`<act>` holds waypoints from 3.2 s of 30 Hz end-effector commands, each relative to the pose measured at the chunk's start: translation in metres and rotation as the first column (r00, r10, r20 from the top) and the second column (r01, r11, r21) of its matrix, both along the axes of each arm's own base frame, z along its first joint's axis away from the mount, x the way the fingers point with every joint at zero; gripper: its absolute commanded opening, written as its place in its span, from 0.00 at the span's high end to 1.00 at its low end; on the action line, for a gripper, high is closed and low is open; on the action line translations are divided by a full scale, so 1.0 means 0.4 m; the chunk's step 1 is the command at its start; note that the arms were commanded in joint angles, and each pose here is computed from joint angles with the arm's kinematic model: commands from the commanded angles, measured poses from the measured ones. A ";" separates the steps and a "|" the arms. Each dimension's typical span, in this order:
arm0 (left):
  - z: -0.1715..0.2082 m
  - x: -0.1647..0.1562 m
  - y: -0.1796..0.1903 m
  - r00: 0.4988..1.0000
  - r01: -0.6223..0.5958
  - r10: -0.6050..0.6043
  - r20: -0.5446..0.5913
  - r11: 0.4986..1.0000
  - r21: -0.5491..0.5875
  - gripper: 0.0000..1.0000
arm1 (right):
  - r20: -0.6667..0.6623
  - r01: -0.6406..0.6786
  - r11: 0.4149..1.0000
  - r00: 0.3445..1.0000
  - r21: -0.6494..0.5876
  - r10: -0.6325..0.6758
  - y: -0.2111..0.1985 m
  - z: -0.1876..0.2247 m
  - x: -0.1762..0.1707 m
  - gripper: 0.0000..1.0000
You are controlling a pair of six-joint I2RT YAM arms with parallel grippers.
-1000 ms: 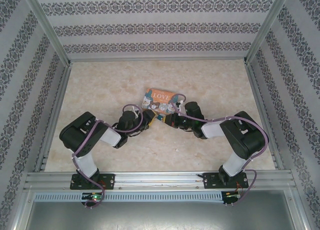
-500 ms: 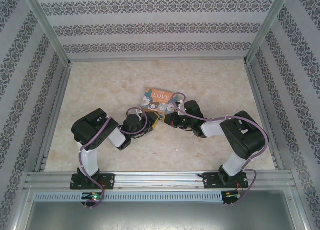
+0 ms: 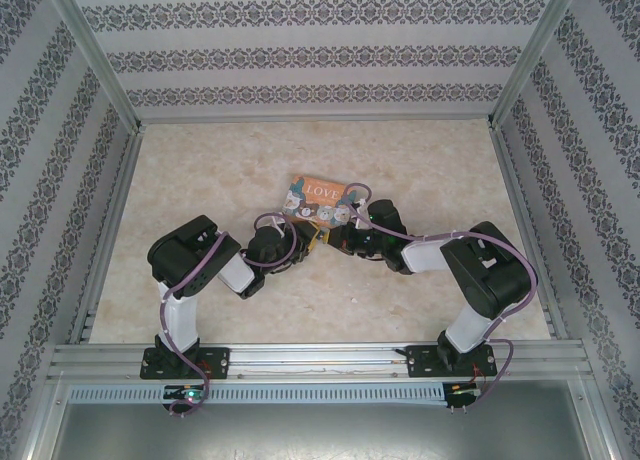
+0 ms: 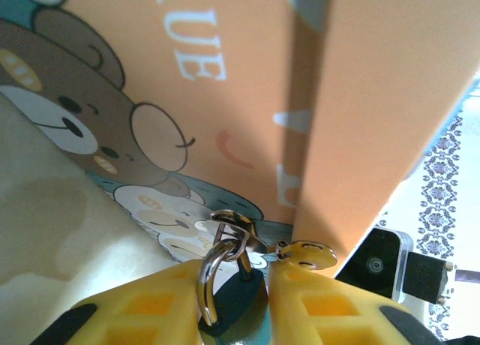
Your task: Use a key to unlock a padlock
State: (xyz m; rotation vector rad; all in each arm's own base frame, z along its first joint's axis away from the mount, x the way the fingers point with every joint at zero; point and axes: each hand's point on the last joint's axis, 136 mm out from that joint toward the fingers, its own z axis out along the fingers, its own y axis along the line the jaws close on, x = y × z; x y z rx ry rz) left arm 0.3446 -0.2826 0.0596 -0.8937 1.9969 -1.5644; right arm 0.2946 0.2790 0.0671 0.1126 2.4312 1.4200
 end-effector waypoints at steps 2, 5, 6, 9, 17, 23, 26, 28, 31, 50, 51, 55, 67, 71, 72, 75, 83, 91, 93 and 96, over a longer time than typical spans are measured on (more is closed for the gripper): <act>0.037 0.008 -0.013 0.999 -0.007 0.009 0.043 1.000 -0.025 0.80 | 0.060 -0.031 0.998 0.998 0.047 0.028 0.020 0.067 0.005 0.91; 0.053 0.007 -0.011 0.999 -0.006 0.007 0.054 1.000 -0.008 0.86 | 0.087 -0.020 0.999 0.996 0.033 0.017 0.008 0.076 0.007 0.82; 0.057 0.006 -0.010 0.998 -0.004 0.004 0.055 1.000 0.002 0.88 | 0.098 -0.014 1.000 0.995 0.023 0.012 0.000 0.078 0.008 0.78; 0.075 0.004 -0.008 0.998 -0.002 0.000 0.060 1.000 0.021 0.90 | 0.140 0.005 1.000 0.990 -0.028 -0.001 -0.027 0.083 0.007 0.70; 0.120 0.003 -0.016 0.998 0.014 -0.015 0.060 1.000 0.004 0.92 | 0.431 0.040 0.959 0.898 -0.281 0.089 -0.114 0.143 -0.018 0.54; 0.145 -0.006 -0.018 0.998 0.037 -0.039 0.047 0.998 0.043 0.92 | 0.705 0.118 0.832 0.604 -0.542 0.373 -0.135 0.229 -0.072 0.49; 0.145 -0.013 -0.017 0.998 0.051 -0.052 0.022 0.996 0.075 0.92 | 0.748 0.170 0.767 0.425 -0.618 0.509 -0.132 0.254 -0.094 0.49; 0.150 -0.017 -0.017 0.998 0.055 -0.056 0.016 0.995 0.077 0.92 | 0.740 0.188 0.725 0.316 -0.662 0.594 -0.128 0.257 -0.106 0.49; 0.152 -0.023 -0.021 0.997 0.074 -0.074 -0.004 0.994 0.080 0.92 | 0.673 0.217 0.638 0.206 -0.739 0.710 -0.132 0.238 -0.110 0.47; 0.173 -0.025 -0.034 0.995 0.096 -0.096 -0.012 0.994 0.061 0.92 | 0.481 0.193 0.468 0.024 -0.862 0.876 -0.025 0.168 -0.068 0.55; 0.173 -0.025 -0.034 0.995 0.097 -0.096 -0.011 0.993 0.063 0.92 | 0.480 0.188 0.468 0.022 -0.864 0.877 -0.019 0.165 -0.068 0.56; 0.176 -0.024 -0.032 0.995 0.096 -0.095 -0.010 0.993 0.065 0.92 | 0.470 0.179 0.459 0.021 -0.870 0.883 -0.005 0.146 -0.062 0.61; 0.178 -0.025 -0.037 0.995 0.104 -0.104 -0.007 0.992 0.065 0.92 | 0.466 0.197 0.452 0.033 -0.870 0.884 0.020 0.128 -0.040 0.68; 0.177 -0.027 -0.037 0.994 0.107 -0.107 -0.007 0.992 0.064 0.92 | 0.461 0.205 0.444 0.040 -0.872 0.887 0.019 0.120 -0.033 0.70; 0.178 -0.027 -0.037 0.994 0.107 -0.107 -0.007 0.992 0.063 0.92 | 0.459 0.207 0.442 0.041 -0.873 0.887 0.020 0.119 -0.031 0.72; 0.180 -0.028 -0.037 0.994 0.109 -0.109 -0.006 0.992 0.062 0.92 | 0.461 0.212 0.442 0.046 -0.872 0.886 0.022 0.116 -0.025 0.76; 0.179 -0.031 -0.037 0.994 0.111 -0.111 -0.005 0.992 0.059 0.92 | 0.482 0.206 0.460 0.067 -0.864 0.874 0.032 0.106 -0.018 0.81; 0.184 -0.030 -0.039 0.994 0.113 -0.113 -0.003 0.992 0.051 0.92 | 0.505 0.223 0.475 0.102 -0.851 0.857 0.031 0.100 -0.006 0.95; 0.184 -0.030 -0.039 0.994 0.111 -0.112 -0.001 0.993 0.048 0.92 | 0.513 0.227 0.480 0.114 -0.847 0.851 0.029 0.099 -0.003 0.98; 0.183 -0.030 -0.040 0.994 0.110 -0.110 -0.002 0.993 0.040 0.92 | 0.540 0.240 0.501 0.139 -0.832 0.830 0.025 0.104 0.002 1.00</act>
